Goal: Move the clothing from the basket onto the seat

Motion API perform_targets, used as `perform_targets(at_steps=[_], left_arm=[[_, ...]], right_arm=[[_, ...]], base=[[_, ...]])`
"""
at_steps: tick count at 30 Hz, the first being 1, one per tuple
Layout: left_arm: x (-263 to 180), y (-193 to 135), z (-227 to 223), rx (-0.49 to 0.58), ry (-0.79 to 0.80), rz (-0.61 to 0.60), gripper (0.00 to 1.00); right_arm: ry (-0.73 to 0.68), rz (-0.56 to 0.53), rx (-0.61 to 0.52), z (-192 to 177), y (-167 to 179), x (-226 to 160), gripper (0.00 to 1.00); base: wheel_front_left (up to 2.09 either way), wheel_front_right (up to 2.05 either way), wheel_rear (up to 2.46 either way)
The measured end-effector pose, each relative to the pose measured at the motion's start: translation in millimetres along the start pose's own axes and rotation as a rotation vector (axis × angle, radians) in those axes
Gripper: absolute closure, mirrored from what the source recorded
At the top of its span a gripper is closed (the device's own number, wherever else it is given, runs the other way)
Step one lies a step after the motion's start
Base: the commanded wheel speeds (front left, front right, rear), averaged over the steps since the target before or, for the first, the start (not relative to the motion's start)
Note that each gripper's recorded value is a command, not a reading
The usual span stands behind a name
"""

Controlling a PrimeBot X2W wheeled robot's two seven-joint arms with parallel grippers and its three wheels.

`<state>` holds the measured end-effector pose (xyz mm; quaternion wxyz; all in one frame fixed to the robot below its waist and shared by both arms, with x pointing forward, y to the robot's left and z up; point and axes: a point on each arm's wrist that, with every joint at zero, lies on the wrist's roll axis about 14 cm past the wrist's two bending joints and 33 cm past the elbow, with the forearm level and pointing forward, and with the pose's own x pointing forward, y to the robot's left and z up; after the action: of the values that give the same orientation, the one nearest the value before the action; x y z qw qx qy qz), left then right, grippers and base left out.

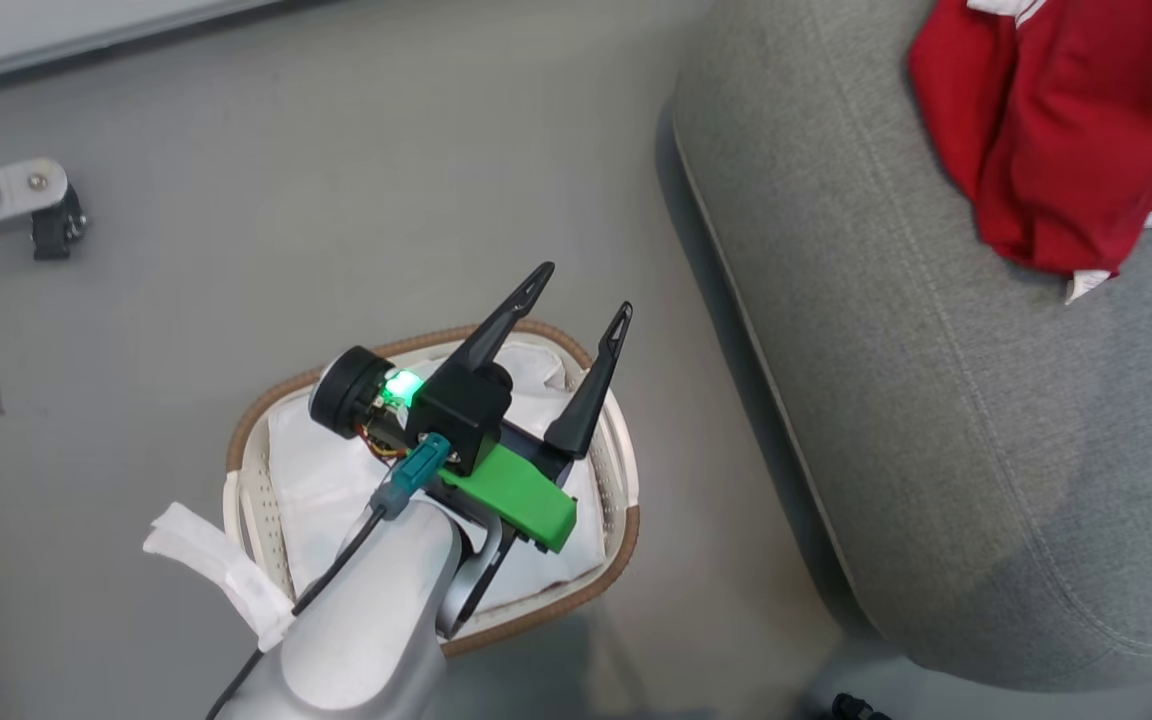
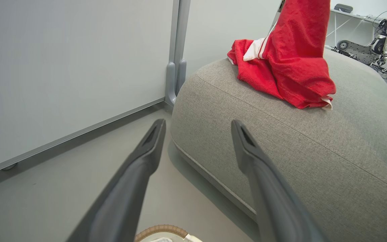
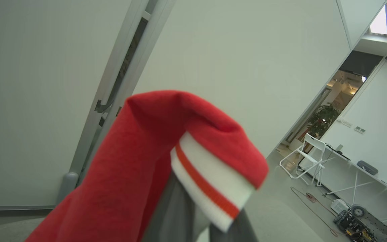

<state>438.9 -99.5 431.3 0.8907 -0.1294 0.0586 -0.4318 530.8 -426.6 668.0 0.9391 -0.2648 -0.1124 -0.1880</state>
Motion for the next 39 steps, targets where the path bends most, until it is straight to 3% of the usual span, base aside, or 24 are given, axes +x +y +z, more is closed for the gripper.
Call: perform_targets(at_steps=[5, 9, 16, 22, 23, 24, 25, 26, 39], left_arm=[[3, 13, -14, -0.01, 0.014, 0.007, 0.0], [3, 21, -27, -0.026, 0.034, 0.014, 0.0], [4, 22, -42, -0.036, 0.06, 0.0, 0.0], [5, 19, -40, -0.03, 0.059, -0.012, 0.0], [5, 18, -39, -0.029, 0.058, -0.013, 0.0], [5, 17, -38, -0.026, 0.058, -0.013, 0.0], [5, 16, -36, -0.023, 0.055, -0.014, 0.0], [4, 16, -33, -0.021, 0.053, -0.014, 0.0], [-9, 6, -4, -0.014, 0.014, 0.026, 0.0]], right_arm=[[0.215, 0.062, 0.036, -88, 49, -24, 1.0], [0.345, 0.105, 0.05, -136, 80, -47, 1.0], [0.457, 0.147, 0.064, -172, 108, -79, 1.0], [0.489, 0.174, 0.066, -177, 117, -97, 1.0], [0.491, 0.179, 0.065, -176, 118, -99, 0.85], [0.492, 0.19, 0.063, -175, 120, -102, 0.53], [0.495, 0.197, 0.065, -175, 122, -105, 0.53], [0.498, 0.2, 0.067, -174, 121, -109, 0.0], [0.509, 0.213, 0.102, -159, 106, -159, 0.0]], base=[[0.0, 0.0, 0.0], [0.0, 0.0, 0.0], [0.0, 0.0, 0.0], [0.0, 0.0, 0.0], [0.0, 0.0, 0.0], [0.0, 0.0, 0.0], [0.0, 0.0, 0.0], [0.0, 0.0, 0.0], [0.0, 0.0, 0.0]])
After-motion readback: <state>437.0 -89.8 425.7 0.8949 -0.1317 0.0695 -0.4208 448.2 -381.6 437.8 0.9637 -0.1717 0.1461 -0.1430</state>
